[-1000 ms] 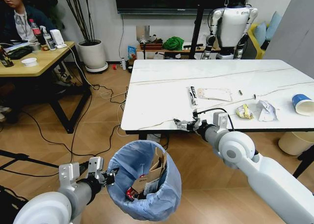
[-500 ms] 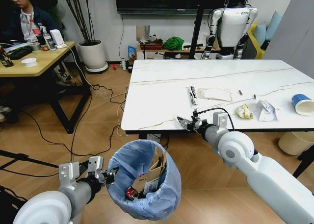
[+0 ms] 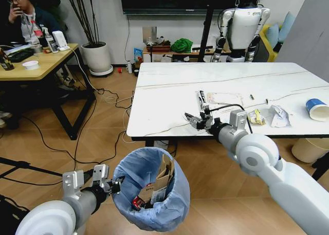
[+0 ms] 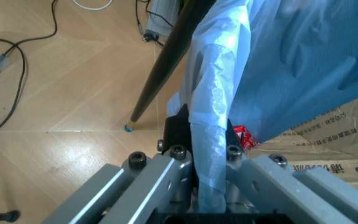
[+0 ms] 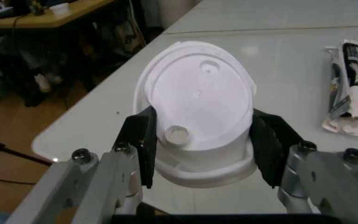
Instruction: Pick up the trash bin and place the trash from the table into it.
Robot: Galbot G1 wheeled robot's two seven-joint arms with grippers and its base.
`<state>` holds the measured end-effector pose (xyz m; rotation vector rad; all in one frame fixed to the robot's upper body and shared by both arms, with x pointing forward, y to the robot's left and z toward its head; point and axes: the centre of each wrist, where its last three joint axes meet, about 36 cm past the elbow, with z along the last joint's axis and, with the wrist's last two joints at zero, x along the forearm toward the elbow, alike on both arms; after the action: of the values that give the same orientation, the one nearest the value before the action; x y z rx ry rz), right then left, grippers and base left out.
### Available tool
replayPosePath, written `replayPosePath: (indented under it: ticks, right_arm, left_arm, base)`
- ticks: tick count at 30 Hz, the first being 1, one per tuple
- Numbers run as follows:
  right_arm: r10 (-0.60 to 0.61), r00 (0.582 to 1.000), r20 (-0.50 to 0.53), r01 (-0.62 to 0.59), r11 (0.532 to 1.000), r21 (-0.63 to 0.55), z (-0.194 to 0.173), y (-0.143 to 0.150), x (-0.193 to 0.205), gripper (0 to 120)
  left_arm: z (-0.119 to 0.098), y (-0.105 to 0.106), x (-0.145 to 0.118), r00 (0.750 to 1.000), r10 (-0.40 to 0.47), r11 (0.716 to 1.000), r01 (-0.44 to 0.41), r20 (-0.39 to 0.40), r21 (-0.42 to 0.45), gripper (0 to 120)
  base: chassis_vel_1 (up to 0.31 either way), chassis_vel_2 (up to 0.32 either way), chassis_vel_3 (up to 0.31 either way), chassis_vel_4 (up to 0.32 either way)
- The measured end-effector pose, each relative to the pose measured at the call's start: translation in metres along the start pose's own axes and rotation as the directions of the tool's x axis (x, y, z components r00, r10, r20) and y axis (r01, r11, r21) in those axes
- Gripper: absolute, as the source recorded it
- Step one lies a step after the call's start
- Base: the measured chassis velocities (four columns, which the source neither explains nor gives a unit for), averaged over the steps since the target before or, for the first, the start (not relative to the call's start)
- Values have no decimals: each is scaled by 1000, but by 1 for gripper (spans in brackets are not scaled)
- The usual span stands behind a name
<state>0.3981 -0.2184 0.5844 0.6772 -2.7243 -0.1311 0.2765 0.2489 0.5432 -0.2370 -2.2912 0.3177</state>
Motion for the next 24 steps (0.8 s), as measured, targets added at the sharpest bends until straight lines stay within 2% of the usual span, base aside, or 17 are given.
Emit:
replayPosePath:
  ticks: [4,12,16,24]
  right_arm:
    - [-105,994,-7,105,994,0,-5,19,20,41]
    - [-214,977,-15,214,977,3,-8,37,40,35]
    - [-323,946,-19,324,946,16,-8,51,55,34]
    - [-385,922,-39,386,922,15,-4,57,57,34]
  left_arm:
    - [-1,3,-5,1000,-11,1000,11,-1,3,0]
    - [1,3,-8,1000,-13,1000,13,-7,7,0]
    - [0,4,-10,1000,-18,1000,18,-6,4,0]
    - [0,2,-12,1000,-13,1000,13,-8,6,0]
  base:
    - [0,0,0,0]
    - [0,0,0,0]
    - [0,0,0,0]
    - [0,0,0,0]
